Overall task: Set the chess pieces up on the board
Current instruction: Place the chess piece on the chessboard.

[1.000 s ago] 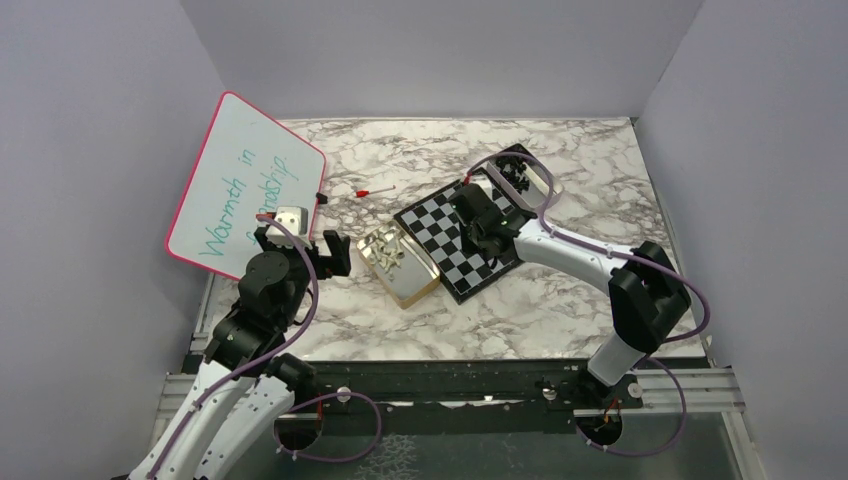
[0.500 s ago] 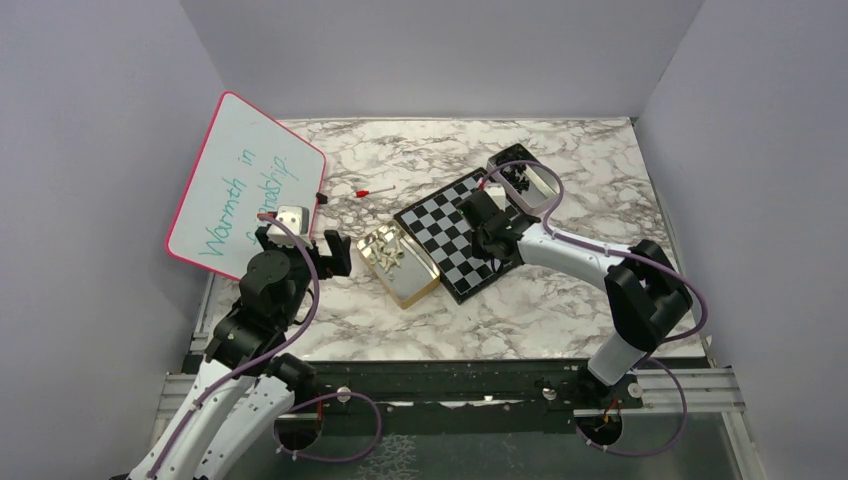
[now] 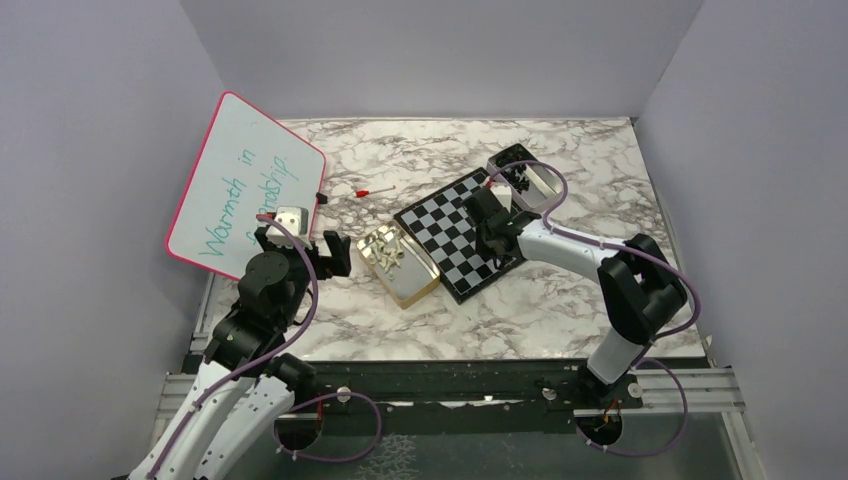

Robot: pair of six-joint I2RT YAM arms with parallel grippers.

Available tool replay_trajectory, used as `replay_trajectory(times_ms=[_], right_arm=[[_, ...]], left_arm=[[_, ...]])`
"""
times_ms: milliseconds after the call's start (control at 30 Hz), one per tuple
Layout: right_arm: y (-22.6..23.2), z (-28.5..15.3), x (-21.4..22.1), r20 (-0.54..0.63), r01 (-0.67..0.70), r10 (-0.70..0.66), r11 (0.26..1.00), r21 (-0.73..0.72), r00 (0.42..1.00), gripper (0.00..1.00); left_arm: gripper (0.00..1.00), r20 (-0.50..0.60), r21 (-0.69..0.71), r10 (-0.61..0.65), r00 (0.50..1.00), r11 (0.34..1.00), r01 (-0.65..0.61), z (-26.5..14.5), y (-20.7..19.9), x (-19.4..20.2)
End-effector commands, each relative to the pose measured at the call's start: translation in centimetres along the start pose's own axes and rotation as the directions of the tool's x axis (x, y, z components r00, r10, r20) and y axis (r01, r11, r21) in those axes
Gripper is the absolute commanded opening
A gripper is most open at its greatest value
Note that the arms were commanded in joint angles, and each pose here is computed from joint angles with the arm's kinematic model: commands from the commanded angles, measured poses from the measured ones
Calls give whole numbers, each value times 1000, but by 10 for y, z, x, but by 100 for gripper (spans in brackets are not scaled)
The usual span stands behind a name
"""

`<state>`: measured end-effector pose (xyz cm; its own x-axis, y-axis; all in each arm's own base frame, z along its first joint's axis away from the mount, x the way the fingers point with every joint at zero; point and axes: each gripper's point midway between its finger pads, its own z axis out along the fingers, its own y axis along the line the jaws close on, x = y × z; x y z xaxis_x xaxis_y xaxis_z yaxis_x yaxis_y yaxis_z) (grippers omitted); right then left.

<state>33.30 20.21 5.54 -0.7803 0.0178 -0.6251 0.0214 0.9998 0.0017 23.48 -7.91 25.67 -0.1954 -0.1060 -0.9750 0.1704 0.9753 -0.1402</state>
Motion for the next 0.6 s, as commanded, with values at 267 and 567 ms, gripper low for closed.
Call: replay_trajectory(times_ms=[267, 567], right_arm=[[-4, 8, 8, -22, -21, 21, 999, 34, 1000, 18], [-7, 10, 9, -25, -17, 18, 999, 43, 1000, 23]], left_arm=[[99, 18, 22, -4, 1000, 1000, 4, 1, -4, -3], [99, 21, 24, -7, 1000, 1000, 7, 0, -5, -4]])
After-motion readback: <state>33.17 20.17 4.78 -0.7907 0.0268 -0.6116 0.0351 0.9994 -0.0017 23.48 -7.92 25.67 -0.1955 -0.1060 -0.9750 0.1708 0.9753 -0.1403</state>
